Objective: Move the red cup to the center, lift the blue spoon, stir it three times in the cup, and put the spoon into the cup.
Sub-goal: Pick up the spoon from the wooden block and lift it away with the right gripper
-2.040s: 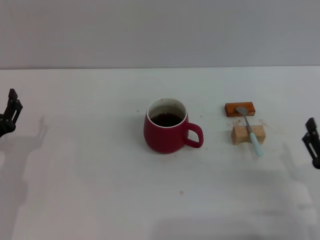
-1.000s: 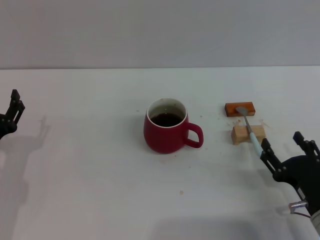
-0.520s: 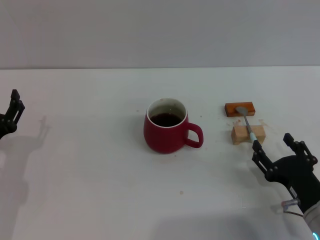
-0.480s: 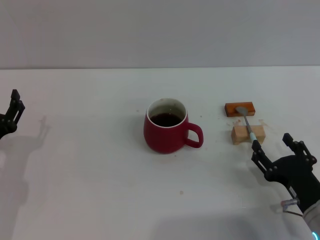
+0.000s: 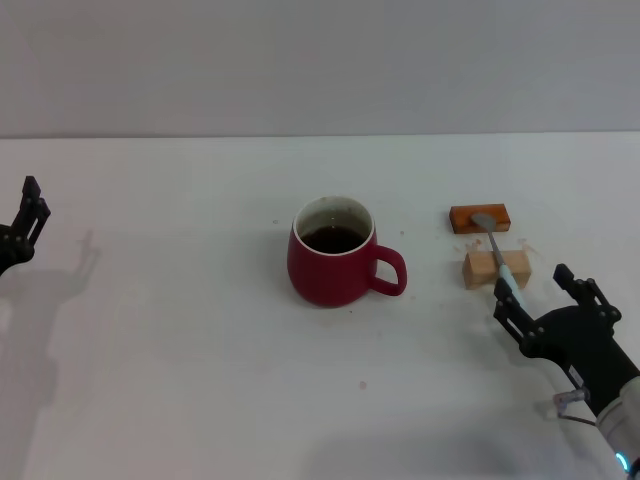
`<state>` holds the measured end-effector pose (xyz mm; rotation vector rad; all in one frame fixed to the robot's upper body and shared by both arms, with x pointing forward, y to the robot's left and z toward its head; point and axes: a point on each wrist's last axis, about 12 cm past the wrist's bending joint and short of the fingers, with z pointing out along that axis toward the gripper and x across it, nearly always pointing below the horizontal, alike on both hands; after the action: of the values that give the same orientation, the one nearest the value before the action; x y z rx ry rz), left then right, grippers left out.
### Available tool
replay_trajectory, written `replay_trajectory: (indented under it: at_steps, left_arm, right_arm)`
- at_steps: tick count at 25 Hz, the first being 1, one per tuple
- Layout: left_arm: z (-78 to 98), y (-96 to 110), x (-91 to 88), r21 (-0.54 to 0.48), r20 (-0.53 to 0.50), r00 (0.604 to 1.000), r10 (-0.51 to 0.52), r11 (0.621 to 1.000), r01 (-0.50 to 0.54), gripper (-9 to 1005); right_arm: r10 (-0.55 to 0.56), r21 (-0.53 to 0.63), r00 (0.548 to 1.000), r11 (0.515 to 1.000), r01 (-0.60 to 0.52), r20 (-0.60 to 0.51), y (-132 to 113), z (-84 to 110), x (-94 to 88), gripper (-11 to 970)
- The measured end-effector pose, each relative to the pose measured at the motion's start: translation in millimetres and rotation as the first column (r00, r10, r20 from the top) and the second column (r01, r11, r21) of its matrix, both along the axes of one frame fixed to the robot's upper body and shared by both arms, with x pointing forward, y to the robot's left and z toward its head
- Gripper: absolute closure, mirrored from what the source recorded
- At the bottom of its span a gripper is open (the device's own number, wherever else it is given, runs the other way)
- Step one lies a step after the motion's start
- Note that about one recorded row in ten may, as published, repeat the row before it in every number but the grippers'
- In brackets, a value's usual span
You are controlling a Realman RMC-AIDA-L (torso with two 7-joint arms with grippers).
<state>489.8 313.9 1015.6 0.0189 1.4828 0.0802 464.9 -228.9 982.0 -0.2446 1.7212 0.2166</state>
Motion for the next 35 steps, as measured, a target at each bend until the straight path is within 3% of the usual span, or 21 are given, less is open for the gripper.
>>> replay_trajectory:
  at_steps: [35]
  left_arm:
    - [2.2, -2, 10.4, 0.012, -0.005, 1.000, -0.010, 1.000, 0.010, 141]
  right_arm:
    - [0.026, 0.016, 0.999, 1.000, -0.025, -0.042, 4, -0.8, 11.2, 190]
